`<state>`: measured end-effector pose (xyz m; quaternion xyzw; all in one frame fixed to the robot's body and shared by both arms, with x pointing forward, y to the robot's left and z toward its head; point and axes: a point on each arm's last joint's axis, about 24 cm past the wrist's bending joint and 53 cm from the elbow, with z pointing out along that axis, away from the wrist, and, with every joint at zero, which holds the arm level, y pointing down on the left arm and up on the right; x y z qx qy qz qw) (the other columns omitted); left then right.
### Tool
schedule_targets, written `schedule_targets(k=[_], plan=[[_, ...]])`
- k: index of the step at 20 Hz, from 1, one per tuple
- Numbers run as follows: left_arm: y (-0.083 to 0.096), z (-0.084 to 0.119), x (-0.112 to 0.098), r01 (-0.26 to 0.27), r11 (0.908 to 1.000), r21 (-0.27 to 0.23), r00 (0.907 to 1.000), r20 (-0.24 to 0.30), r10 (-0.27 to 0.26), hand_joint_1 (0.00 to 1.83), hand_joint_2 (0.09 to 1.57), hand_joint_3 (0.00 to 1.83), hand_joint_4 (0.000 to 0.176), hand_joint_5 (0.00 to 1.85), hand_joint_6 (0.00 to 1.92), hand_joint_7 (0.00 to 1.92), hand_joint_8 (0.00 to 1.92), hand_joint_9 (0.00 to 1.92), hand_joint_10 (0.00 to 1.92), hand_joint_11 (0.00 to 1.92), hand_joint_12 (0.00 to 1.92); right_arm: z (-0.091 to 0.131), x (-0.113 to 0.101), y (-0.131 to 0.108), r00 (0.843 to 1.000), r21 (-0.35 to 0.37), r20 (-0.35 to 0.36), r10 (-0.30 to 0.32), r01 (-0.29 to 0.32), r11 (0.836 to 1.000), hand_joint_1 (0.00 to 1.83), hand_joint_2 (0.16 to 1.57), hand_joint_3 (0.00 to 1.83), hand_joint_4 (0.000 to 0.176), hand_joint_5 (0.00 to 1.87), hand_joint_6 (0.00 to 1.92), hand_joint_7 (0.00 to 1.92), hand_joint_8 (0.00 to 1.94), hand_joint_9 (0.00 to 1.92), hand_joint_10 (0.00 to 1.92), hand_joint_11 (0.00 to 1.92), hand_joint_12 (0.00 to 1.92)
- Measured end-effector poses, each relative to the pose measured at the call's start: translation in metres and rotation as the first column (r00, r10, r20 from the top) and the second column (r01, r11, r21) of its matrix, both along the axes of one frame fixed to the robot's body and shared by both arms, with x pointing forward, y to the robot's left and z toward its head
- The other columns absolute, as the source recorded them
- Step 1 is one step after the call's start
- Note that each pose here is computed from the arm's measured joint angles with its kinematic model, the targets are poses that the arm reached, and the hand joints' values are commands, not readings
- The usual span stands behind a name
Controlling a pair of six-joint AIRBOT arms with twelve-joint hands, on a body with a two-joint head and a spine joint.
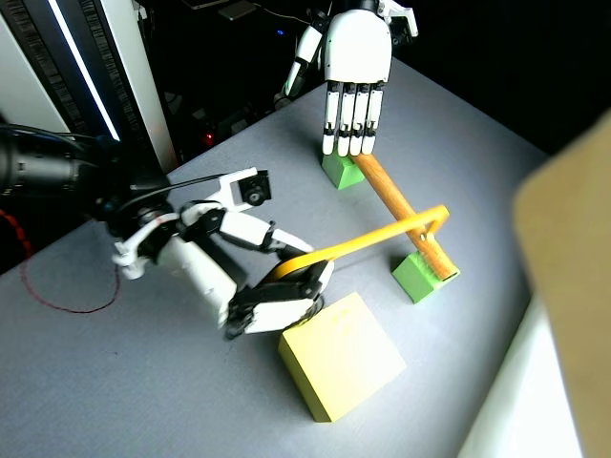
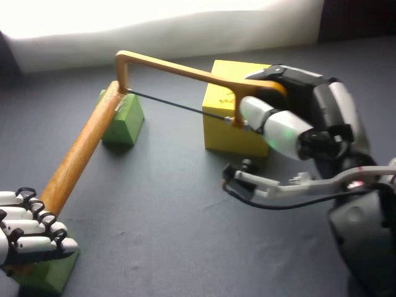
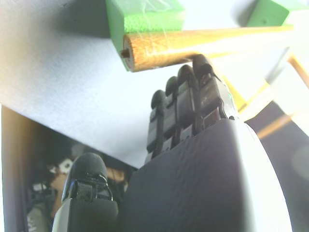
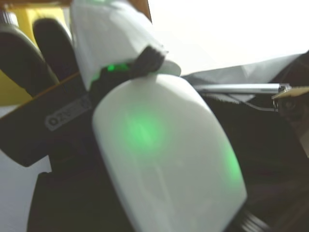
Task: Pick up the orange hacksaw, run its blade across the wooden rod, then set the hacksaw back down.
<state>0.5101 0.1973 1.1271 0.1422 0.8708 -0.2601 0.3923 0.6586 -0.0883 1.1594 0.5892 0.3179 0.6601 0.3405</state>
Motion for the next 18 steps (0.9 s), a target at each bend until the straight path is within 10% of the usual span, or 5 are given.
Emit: schedule_targets(k=[3,4,7,13,18], plan=[[0.000,0.000,0.000,-0.001,1.0000,0.001,1.0000,0.000,0.001,0.00,1.20,0.00,0.000,0.15,0.00,0.14,0.00,0.12,0.00,0.00,0.28,0.001,-0.009,-0.023,1.000,0.012,-0.003,-0.011,0.011,1.000,1.24,1.13,0.00,0.000,0.92,0.94,1.02,1.10,1.00,0.91,0.86,1.36],[0.000,0.000,0.000,0.000,1.0000,0.001,1.0000,0.000,0.000,0.00,1.20,0.00,0.000,0.15,0.00,0.14,0.01,0.13,0.00,0.00,0.28,-0.002,-0.012,-0.028,1.000,0.015,-0.011,-0.014,0.014,1.000,1.35,1.13,0.00,0.000,0.90,0.93,0.97,1.06,0.93,1.21,0.84,1.38],[0.000,0.000,0.000,-0.001,1.0000,0.001,1.0000,0.000,0.001,0.01,1.19,0.00,0.000,0.17,0.00,0.16,0.00,0.15,0.01,0.00,0.33,-0.015,-0.026,-0.038,0.999,0.013,-0.041,-0.014,0.015,1.000,1.37,1.14,0.00,0.000,0.88,0.95,0.93,1.10,0.89,1.32,0.82,1.39],[0.000,0.000,0.000,0.000,1.0000,0.001,1.0000,0.000,0.000,0.00,1.20,0.00,0.000,0.14,0.00,0.14,0.00,0.13,0.00,0.00,0.23,-0.057,-0.048,-0.047,0.995,-0.010,-0.099,0.004,-0.005,1.000,1.38,1.11,0.00,0.000,0.91,0.87,1.00,1.02,0.97,1.25,0.85,1.35],[0.000,0.000,0.000,-0.001,1.0000,0.001,1.0000,0.000,0.001,0.02,1.20,0.00,0.000,0.15,0.00,0.14,0.00,0.12,0.00,0.00,0.22,-0.080,-0.054,-0.022,0.989,-0.071,-0.075,0.131,-0.136,0.988,1.23,1.14,0.00,0.000,0.89,0.99,1.00,1.12,1.00,0.90,0.85,1.35]])
